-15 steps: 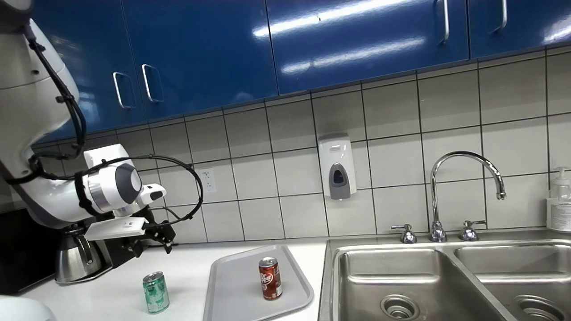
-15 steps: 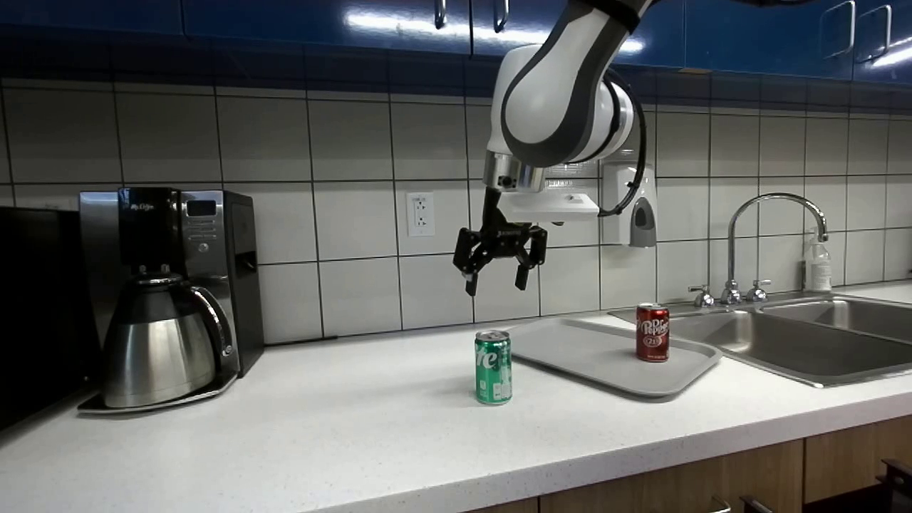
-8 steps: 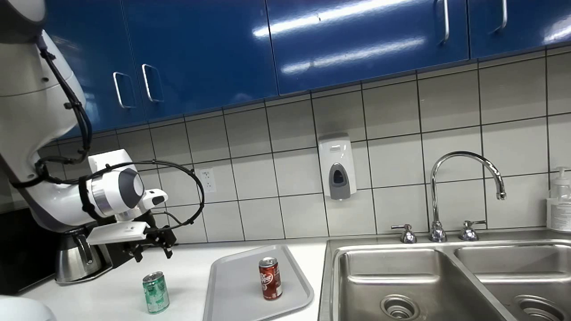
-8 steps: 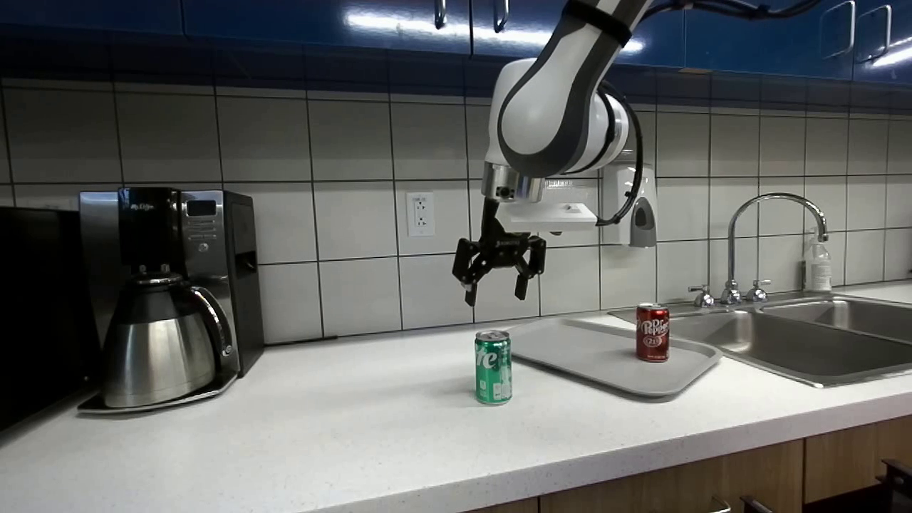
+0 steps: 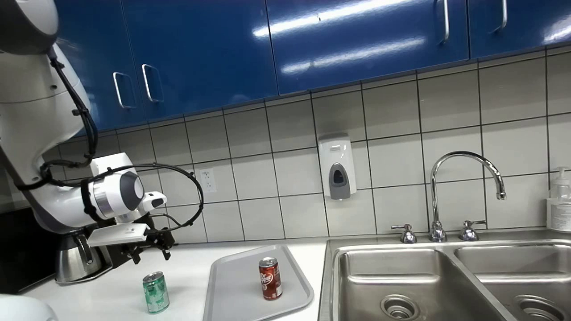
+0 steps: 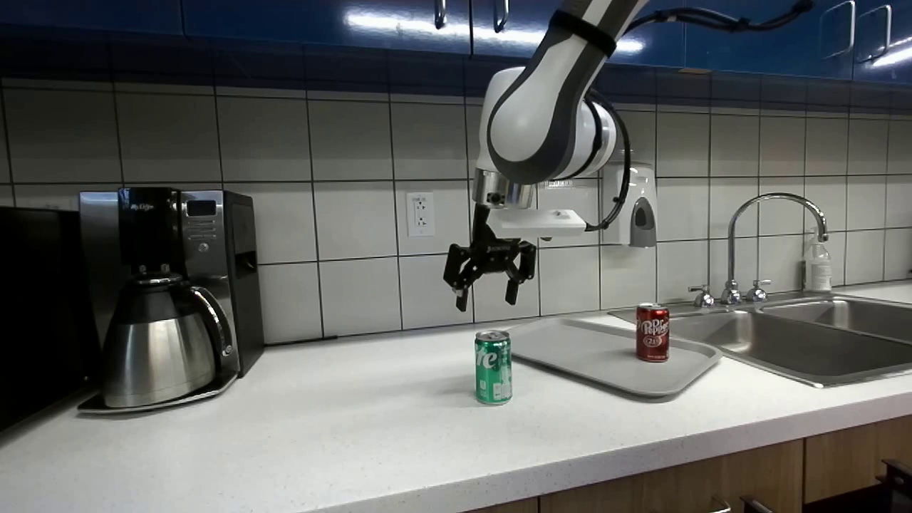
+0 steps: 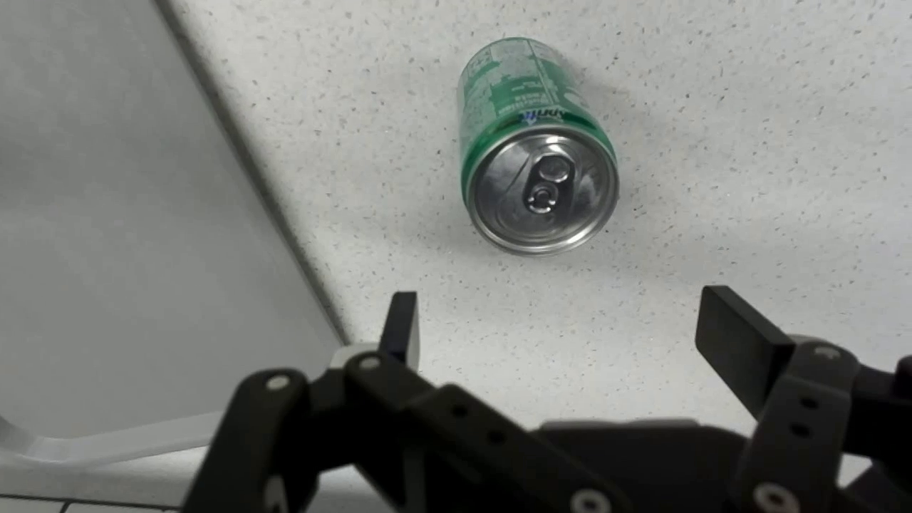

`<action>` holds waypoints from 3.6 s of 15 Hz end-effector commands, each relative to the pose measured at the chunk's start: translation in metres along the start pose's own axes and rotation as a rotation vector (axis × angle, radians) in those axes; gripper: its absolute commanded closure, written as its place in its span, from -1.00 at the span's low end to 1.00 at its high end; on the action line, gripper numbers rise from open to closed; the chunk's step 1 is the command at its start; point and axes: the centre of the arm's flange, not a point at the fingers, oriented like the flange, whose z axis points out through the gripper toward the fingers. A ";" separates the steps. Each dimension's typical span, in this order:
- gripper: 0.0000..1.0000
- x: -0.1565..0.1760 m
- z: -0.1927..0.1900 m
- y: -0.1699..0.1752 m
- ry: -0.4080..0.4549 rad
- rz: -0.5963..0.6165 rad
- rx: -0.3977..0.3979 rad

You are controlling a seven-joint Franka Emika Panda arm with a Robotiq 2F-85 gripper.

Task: Put the two soda cans onto the tray

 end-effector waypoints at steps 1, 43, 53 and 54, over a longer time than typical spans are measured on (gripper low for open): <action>-1.00 0.012 0.006 -0.007 -0.010 -0.028 0.013; -1.00 -0.004 0.066 -0.015 -0.147 -0.098 -0.056; -0.16 -0.004 0.071 -0.013 -0.155 -0.096 -0.058; -0.01 -0.004 0.070 -0.013 -0.152 -0.096 -0.057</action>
